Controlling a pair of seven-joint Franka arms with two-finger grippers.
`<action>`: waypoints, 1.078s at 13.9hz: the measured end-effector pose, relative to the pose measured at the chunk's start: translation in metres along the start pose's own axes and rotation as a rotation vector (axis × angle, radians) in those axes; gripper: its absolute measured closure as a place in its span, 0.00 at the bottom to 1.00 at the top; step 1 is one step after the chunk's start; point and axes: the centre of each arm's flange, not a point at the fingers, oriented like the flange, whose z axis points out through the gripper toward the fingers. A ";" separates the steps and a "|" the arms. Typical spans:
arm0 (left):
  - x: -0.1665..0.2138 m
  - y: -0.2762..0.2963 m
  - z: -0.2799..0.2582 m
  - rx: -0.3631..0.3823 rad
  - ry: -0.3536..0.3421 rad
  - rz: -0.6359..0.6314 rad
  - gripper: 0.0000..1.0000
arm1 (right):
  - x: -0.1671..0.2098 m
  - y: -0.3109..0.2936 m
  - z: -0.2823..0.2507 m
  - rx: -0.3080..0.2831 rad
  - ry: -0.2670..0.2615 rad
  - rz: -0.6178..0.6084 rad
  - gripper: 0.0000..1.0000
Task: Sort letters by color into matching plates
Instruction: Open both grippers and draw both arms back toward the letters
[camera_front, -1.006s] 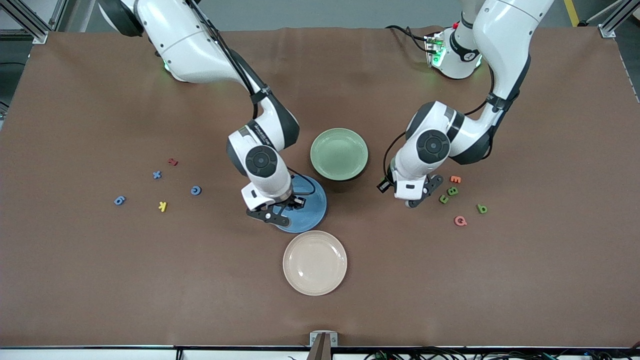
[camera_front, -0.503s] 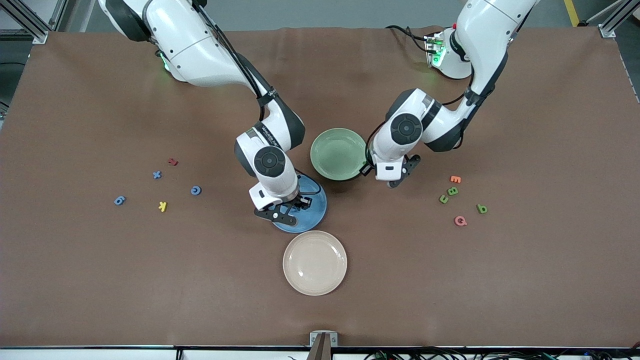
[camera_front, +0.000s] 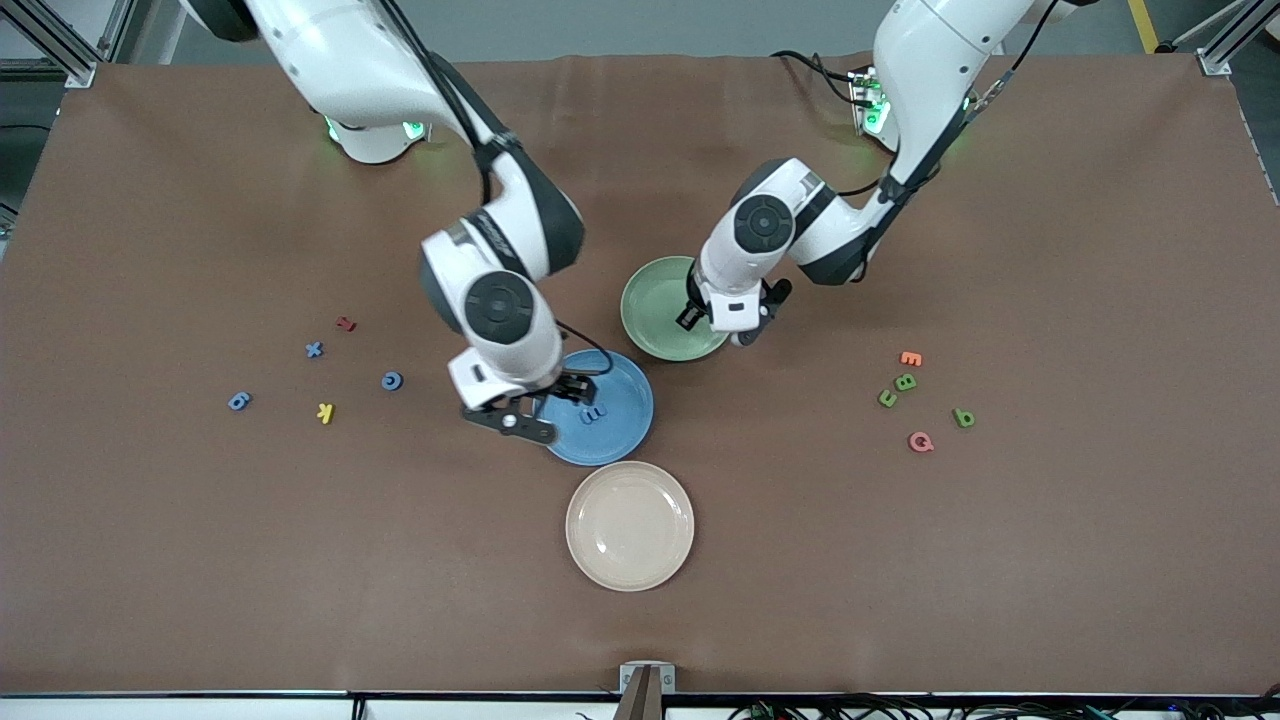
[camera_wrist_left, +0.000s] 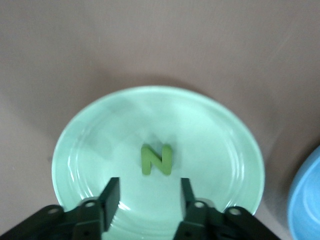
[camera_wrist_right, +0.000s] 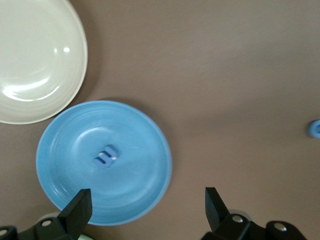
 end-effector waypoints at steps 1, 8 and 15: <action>-0.001 0.000 0.000 -0.004 0.000 -0.003 0.28 | 0.011 0.033 -0.018 0.000 -0.005 -0.020 0.00; 0.090 0.028 -0.055 -0.054 0.278 0.170 0.00 | 0.052 0.248 0.034 0.007 -0.066 -0.133 0.00; 0.218 0.015 -0.101 0.109 0.311 0.498 0.00 | 0.046 0.278 0.078 0.020 -0.042 -0.129 0.00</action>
